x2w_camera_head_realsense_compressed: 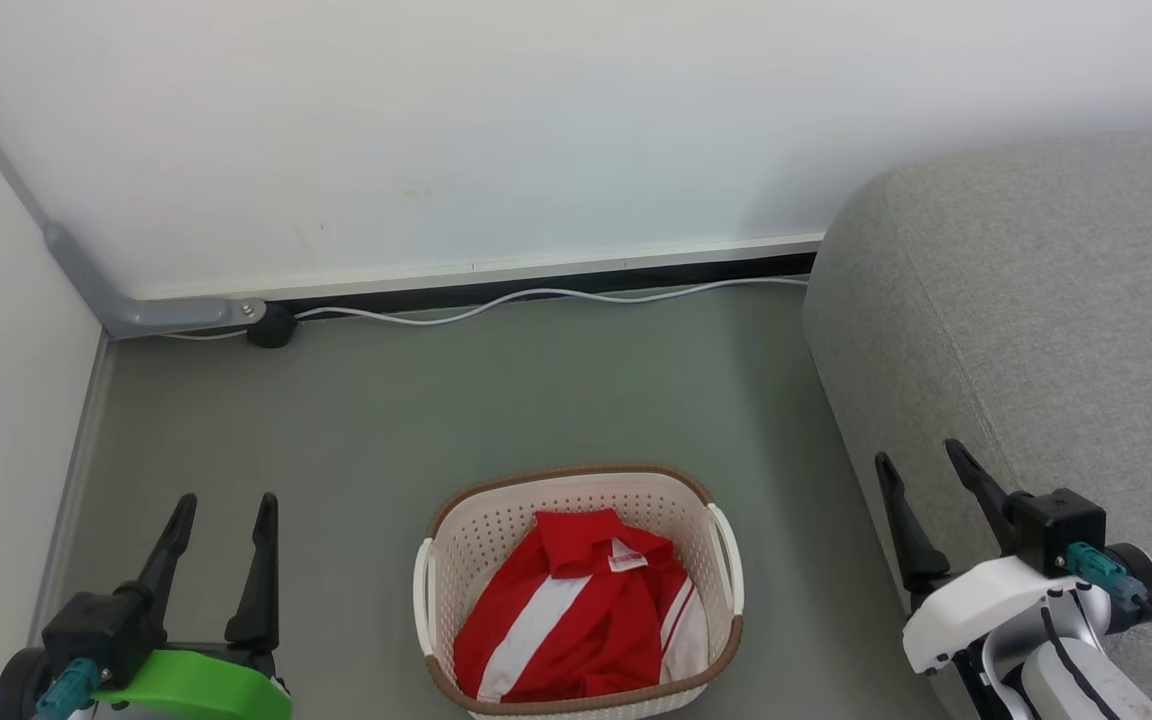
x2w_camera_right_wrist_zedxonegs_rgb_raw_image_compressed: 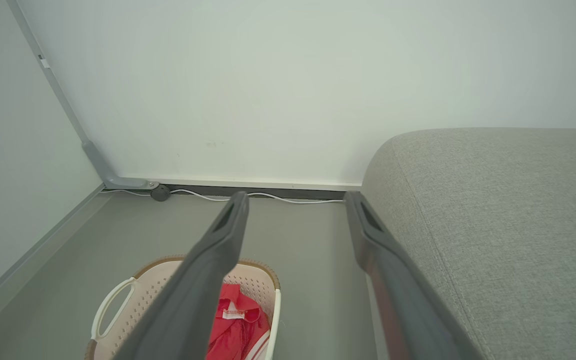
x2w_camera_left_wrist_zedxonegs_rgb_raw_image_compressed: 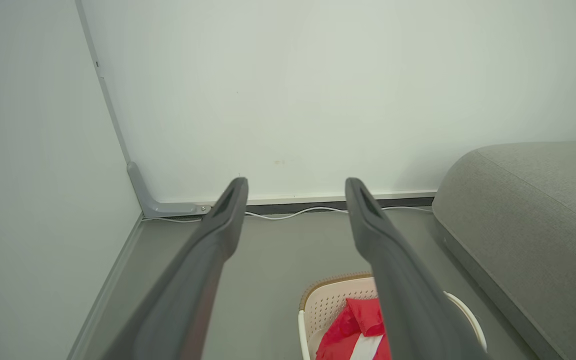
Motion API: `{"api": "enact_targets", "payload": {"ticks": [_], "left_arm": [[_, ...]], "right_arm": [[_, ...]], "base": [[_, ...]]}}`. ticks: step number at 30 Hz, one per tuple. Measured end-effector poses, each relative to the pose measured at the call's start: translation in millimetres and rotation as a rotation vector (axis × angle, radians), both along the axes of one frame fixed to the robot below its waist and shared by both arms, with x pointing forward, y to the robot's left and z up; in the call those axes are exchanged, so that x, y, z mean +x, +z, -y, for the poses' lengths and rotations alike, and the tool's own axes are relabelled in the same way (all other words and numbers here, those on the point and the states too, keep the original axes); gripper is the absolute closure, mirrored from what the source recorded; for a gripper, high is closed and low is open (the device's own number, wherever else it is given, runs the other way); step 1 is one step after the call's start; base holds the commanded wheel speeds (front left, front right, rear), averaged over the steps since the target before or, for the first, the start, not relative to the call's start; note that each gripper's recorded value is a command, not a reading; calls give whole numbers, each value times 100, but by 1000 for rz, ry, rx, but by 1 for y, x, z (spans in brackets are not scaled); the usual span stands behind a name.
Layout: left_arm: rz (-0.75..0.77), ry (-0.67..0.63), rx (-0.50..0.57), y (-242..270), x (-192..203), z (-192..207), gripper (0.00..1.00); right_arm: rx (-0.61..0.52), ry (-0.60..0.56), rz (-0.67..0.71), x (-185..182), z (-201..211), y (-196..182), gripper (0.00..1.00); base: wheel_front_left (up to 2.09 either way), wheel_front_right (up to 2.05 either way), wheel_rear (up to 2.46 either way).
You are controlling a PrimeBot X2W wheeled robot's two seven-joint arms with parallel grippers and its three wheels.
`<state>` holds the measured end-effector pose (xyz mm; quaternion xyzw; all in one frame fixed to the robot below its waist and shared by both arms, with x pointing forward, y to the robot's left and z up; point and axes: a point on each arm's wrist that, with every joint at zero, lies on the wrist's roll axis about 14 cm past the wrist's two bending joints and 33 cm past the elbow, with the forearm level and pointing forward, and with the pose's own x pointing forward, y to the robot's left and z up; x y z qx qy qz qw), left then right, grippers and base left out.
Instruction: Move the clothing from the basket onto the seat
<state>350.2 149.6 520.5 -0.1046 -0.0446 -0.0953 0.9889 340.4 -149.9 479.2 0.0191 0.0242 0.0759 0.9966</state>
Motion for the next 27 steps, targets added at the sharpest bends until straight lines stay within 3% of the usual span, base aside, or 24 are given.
{"api": "enact_targets", "payload": {"ticks": [17, 27], "left_arm": [[-44, -29, -4, -14, 10, 9, 0], [-72, -127, -7, -28, 39, 40, 0]], "right_arm": [[-8, 1, -4, 7, 0, -2, 0], [4, -8, -22, 27, -1, -8, 0]], "base": [[0, 0, 0], [0, 0, 0]]}}
